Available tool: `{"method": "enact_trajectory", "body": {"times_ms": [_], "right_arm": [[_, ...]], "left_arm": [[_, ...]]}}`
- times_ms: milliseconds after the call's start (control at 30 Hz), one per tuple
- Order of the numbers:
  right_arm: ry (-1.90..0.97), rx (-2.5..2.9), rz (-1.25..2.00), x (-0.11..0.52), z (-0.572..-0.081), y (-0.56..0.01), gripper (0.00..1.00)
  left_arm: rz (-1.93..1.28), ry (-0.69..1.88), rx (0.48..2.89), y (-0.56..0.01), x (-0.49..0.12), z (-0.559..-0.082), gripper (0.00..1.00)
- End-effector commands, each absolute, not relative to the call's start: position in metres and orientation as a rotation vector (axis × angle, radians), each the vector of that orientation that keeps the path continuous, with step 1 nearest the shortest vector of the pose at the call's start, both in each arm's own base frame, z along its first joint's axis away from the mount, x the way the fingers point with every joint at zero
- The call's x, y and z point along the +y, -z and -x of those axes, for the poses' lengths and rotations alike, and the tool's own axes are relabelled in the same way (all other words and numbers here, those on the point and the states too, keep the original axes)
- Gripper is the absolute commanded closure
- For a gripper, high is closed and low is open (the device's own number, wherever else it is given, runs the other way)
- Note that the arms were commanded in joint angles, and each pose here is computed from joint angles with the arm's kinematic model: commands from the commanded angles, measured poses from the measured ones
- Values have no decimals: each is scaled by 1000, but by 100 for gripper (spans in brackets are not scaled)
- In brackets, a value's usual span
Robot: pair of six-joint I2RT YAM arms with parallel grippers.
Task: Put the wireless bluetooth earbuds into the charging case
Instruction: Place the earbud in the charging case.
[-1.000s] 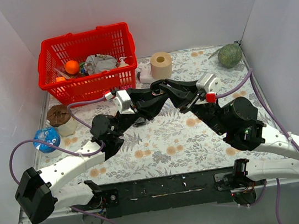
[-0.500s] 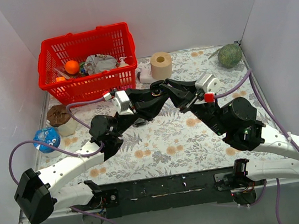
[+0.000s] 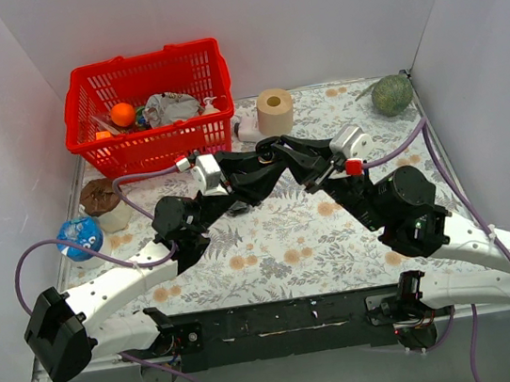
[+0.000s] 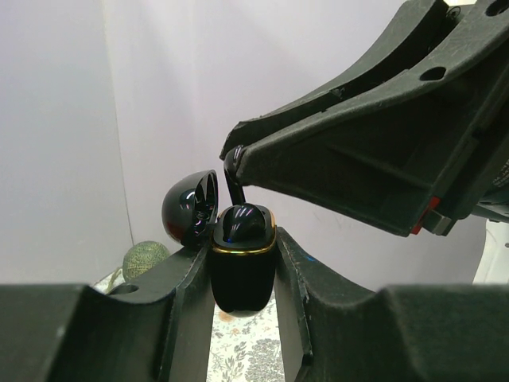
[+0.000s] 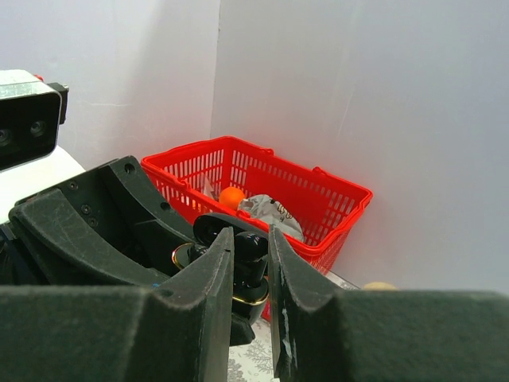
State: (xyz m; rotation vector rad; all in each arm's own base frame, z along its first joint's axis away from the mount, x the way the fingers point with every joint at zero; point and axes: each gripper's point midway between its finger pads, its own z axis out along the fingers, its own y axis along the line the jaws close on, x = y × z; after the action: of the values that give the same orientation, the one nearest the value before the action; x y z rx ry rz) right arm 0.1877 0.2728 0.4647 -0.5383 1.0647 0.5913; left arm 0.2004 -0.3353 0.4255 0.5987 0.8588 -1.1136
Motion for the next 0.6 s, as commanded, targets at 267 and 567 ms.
{"method": "enact_trajectory", "body": {"times_ms": [267,567], "right_arm": [[-589,1087,532,273,-189,-457,99],[-592,1127,509,272,-192,-456,75]], "left_arm": [[-570,1111,779,-456,-322,-192,100],[-568,1111,777,-456,-321,-191,100]]}}
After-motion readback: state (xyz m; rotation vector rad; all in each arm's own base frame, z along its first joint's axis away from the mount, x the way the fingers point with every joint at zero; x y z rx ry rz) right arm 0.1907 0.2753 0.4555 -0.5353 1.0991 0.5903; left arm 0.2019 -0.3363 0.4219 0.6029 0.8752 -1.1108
